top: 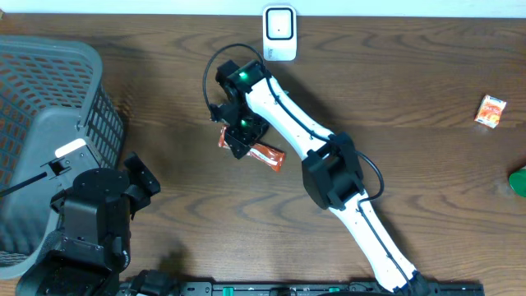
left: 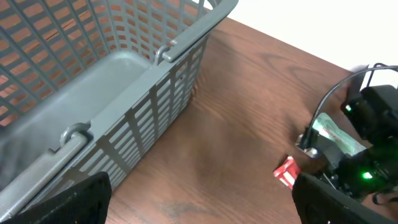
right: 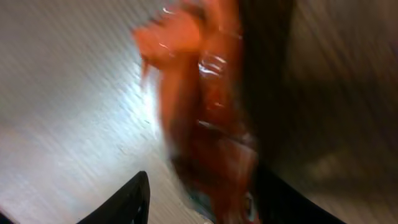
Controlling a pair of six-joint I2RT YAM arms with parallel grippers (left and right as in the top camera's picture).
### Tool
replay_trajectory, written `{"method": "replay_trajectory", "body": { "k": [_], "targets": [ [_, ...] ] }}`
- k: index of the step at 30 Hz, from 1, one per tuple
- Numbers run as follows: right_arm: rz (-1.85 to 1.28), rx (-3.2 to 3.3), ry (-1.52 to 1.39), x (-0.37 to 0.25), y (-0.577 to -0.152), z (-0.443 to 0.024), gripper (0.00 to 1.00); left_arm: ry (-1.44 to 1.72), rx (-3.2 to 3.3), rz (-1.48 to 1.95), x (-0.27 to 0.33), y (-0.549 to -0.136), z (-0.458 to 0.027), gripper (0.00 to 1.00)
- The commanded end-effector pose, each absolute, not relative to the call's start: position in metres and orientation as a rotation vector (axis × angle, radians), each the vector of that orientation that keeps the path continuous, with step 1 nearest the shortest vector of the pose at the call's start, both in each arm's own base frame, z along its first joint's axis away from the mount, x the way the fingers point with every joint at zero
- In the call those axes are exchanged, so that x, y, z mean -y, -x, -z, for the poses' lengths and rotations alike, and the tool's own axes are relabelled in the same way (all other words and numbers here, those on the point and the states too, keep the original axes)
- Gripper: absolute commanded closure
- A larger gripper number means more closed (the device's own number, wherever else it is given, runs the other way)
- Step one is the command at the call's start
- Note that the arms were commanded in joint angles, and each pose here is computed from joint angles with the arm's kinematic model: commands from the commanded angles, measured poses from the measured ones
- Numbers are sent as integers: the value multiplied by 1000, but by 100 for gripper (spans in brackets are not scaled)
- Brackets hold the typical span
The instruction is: Scan the item barcode
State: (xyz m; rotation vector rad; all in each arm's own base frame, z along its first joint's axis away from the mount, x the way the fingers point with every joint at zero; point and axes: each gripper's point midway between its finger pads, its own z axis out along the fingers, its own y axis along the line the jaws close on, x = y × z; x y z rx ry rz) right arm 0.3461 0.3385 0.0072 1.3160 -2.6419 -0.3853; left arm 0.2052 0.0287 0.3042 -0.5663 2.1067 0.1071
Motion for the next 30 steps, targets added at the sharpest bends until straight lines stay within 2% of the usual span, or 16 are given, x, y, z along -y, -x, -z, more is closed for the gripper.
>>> {"method": "replay_trajectory", "body": {
  "k": [1,5,8,14,17,23,26,30],
  "targets": [
    [366,2570,-1280,-323,-332,10,54,578,-2100,-122,-32,-205,-304,7],
    [339,2563,-1282,-319,-331,18,87,578,-2100,-123,-32,-205,-304,7],
    [315,2592,-1308,-320,-339,16,99,578,-2100,-123,-32,-205,-304,7],
    [62,2739,-1405,-309,-383,-16,99,578,-2100,-123,-32,-205,-304,7],
    [-251,2939,-1392,-295,-426,-61,99,578,-2100,-123,-32,-205,-304,7],
    [-799,3376,-1332,-282,-500,-181,99,578,-2100,-123,-32,-205,-304,7],
    [-1127,3458,-1334,-277,-531,-219,99,578,-2100,-123,-32,-205,-304,7],
    [-1471,3468,-1343,-279,-563,-242,99,578,-2100,-123,-32,-205,-304,7]
  ]
}}
